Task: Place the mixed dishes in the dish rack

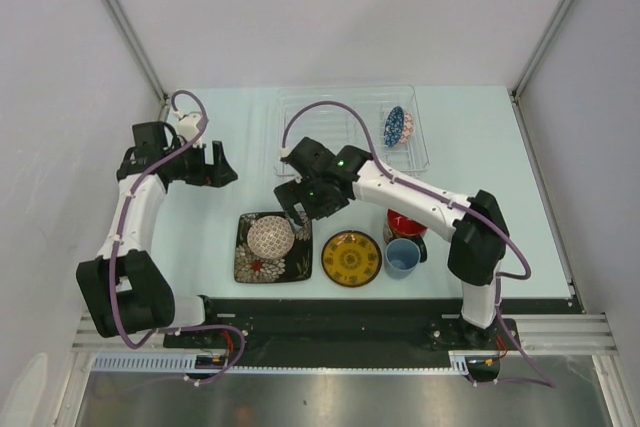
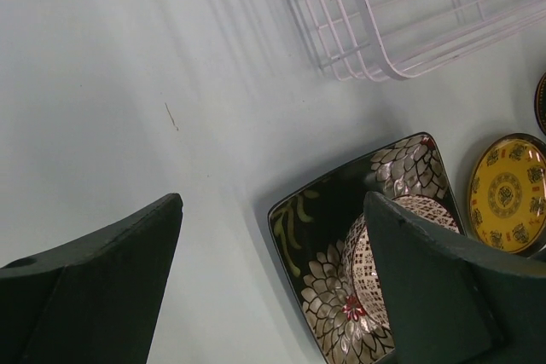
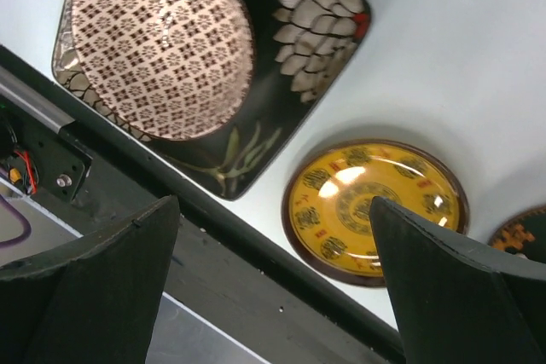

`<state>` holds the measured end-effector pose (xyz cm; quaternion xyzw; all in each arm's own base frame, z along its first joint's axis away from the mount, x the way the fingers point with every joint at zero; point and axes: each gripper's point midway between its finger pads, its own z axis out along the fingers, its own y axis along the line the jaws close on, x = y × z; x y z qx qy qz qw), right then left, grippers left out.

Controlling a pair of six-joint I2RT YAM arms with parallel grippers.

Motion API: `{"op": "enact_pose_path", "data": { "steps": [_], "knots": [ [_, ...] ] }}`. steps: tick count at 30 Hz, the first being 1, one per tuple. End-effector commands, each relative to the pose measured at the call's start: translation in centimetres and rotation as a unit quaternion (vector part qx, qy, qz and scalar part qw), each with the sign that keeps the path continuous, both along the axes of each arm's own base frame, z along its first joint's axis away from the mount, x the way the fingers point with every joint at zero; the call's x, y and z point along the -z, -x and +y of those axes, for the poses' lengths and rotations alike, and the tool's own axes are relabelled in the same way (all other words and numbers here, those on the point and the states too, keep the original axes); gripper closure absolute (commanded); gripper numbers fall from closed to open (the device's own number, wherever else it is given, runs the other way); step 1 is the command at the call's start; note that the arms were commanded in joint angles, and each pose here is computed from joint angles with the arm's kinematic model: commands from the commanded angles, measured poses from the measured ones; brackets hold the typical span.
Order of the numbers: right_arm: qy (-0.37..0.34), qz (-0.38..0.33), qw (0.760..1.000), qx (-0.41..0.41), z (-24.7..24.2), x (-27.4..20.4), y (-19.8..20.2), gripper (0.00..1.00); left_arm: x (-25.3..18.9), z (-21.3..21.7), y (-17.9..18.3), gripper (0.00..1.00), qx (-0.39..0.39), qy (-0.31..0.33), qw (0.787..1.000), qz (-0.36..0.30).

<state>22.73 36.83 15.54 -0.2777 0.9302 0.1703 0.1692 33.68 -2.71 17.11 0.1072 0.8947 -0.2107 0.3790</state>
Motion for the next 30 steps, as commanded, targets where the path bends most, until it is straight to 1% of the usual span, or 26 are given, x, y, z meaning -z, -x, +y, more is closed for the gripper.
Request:
{"op": "enact_pose_path", "data": {
  "steps": [1,2,3,6,10,17,19,22,23,25,28,30],
  "knots": [
    [-0.042,-0.026,0.999,-0.022,2.9,-0.2,-0.5,0.02,-1.5,-0.1,-0.4,0.07,0.002,0.005,0.999,-0.034],
    [-0.037,-0.033,0.999,-0.023,3.0,0.6,-0.2,0.02,-1.5,-0.1,-0.4,0.08,0.003,0.006,0.999,-0.034],
    [-0.054,-0.05,0.997,-0.022,3.8,0.4,-0.7,0.02,-1.5,-0.1,-0.4,0.07,0.003,0.004,0.999,-0.037],
    [-0.07,-0.061,0.996,-0.018,4.8,1.8,-0.6,0.02,-1.6,0.0,-0.4,0.07,0.005,0.002,0.999,-0.042],
    [-0.058,-0.05,0.997,-0.014,5.3,4.5,-0.7,0.04,-1.9,0.1,-0.5,0.07,0.003,-0.001,0.999,-0.044],
    [-0.066,-0.038,0.996,-0.042,6.5,6.4,-0.8,0.05,-1.9,0.1,-0.3,0.07,-0.001,-0.002,0.999,-0.045],
    [-0.068,-0.03,0.996,-0.041,6.7,6.8,-1.0,0.08,-1.7,0.2,-0.1,0.07,-0.005,-0.006,0.999,-0.045],
    [-0.065,-0.013,0.997,-0.043,7.0,8.3,-1.1,0.16,-1.5,0.3,0.0,0.08,-0.007,-0.009,0.999,-0.044],
    [-0.064,-0.013,0.997,-0.044,7.1,8.6,-1.3,0.18,-1.4,0.4,0.0,0.08,-0.006,-0.011,0.999,-0.043],
    [-0.066,-0.007,0.997,-0.047,7.3,9.1,-1.1,0.2,-1.2,0.5,0.0,0.08,-0.01,-0.012,0.999,-0.04],
    [-0.063,-0.003,0.997,-0.047,7.4,9.8,-1.3,0.27,-1.0,0.5,0.0,0.08,-0.008,-0.014,0.999,-0.037],
    [-0.063,-0.001,0.997,-0.049,7.7,10.2,-1.2,0.34,-0.9,0.6,0.0,0.07,-0.007,-0.015,0.999,-0.037]
  ]
}}
